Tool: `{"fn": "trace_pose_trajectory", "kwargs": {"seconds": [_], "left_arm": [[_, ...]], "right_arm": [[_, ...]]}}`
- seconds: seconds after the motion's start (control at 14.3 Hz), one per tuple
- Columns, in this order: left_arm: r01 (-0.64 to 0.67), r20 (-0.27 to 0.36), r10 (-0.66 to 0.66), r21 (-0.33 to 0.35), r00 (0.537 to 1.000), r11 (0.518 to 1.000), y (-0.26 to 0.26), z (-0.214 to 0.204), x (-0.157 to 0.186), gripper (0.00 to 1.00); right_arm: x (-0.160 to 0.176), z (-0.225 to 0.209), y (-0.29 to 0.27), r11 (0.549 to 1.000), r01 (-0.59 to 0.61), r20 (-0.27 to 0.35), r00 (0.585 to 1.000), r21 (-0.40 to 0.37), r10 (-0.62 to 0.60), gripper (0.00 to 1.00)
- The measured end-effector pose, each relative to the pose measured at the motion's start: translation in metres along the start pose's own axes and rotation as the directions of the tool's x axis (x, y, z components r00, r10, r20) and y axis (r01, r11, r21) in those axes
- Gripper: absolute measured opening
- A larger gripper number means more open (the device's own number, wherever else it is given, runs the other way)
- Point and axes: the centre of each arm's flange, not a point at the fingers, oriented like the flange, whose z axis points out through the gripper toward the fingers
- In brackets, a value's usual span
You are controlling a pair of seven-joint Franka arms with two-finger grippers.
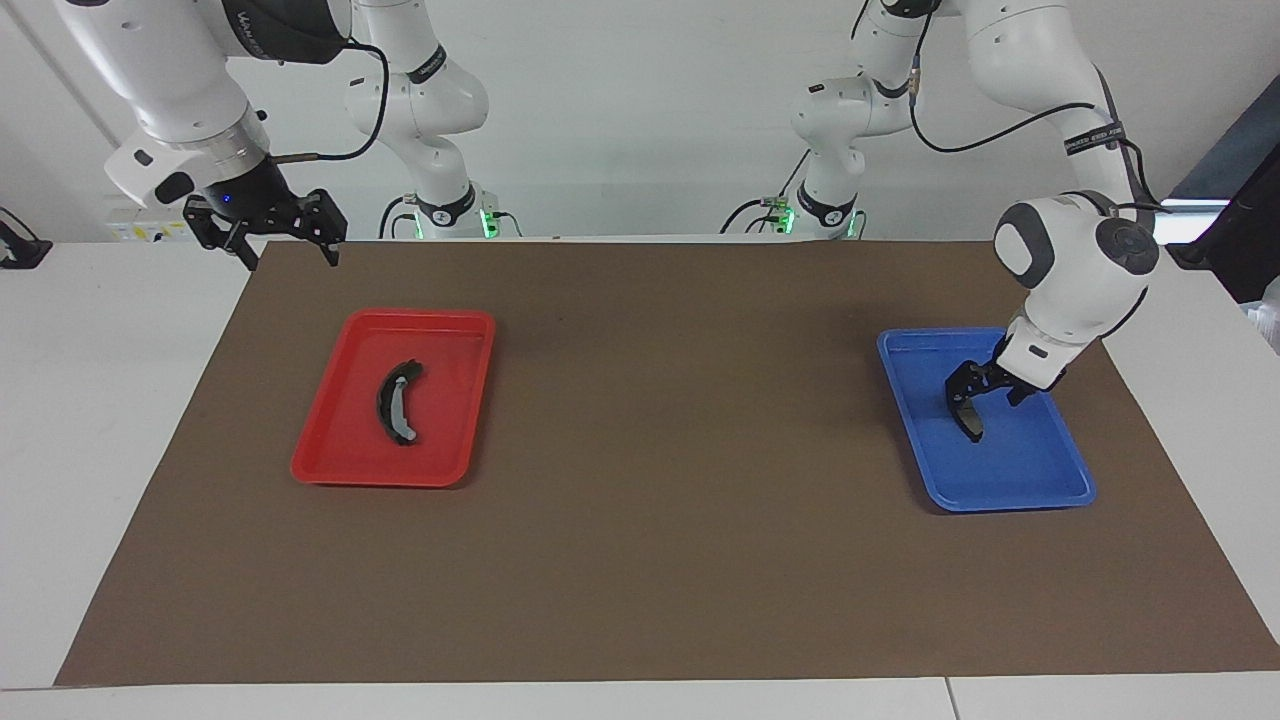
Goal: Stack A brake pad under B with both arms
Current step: 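Reach the left gripper into the blue tray and grasp the dark brake pad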
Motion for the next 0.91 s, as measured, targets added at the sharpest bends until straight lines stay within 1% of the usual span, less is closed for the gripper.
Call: {"fn": "trace_pose_trajectory", "kwargs": {"seconds": [0.14,0.35,0.77,0.91], "left_arm": [[0.006,-0.003,-0.006,0.000,1.000,1.000,-0.004,0.021,-0.006,0.99],[0.007,0.018,-0.007,-0.002,1.000,1.000,-0.003,0.042,-0.014,0.99],[0.007,0.046,-0.007,-0.006,0.999,1.000,-0.002,0.057,-0.025,0.96],[0.007,0.050,-0.006,-0.006,0.999,1.000,-0.001,0.059,-0.026,0.80]], "right_arm": [[0.000,0.000,0.000,1.000,0.000,0.000,1.000,0.000,0.000,1.00],[0.000,0.000,0.000,1.000,0.000,0.000,1.000,0.000,0.000,1.00],[0.000,0.000,0.000,1.000,0.000,0.000,1.000,0.000,0.000,1.00],[0.000,0.000,0.000,1.000,0.000,0.000,1.000,0.000,0.000,1.00]]}}
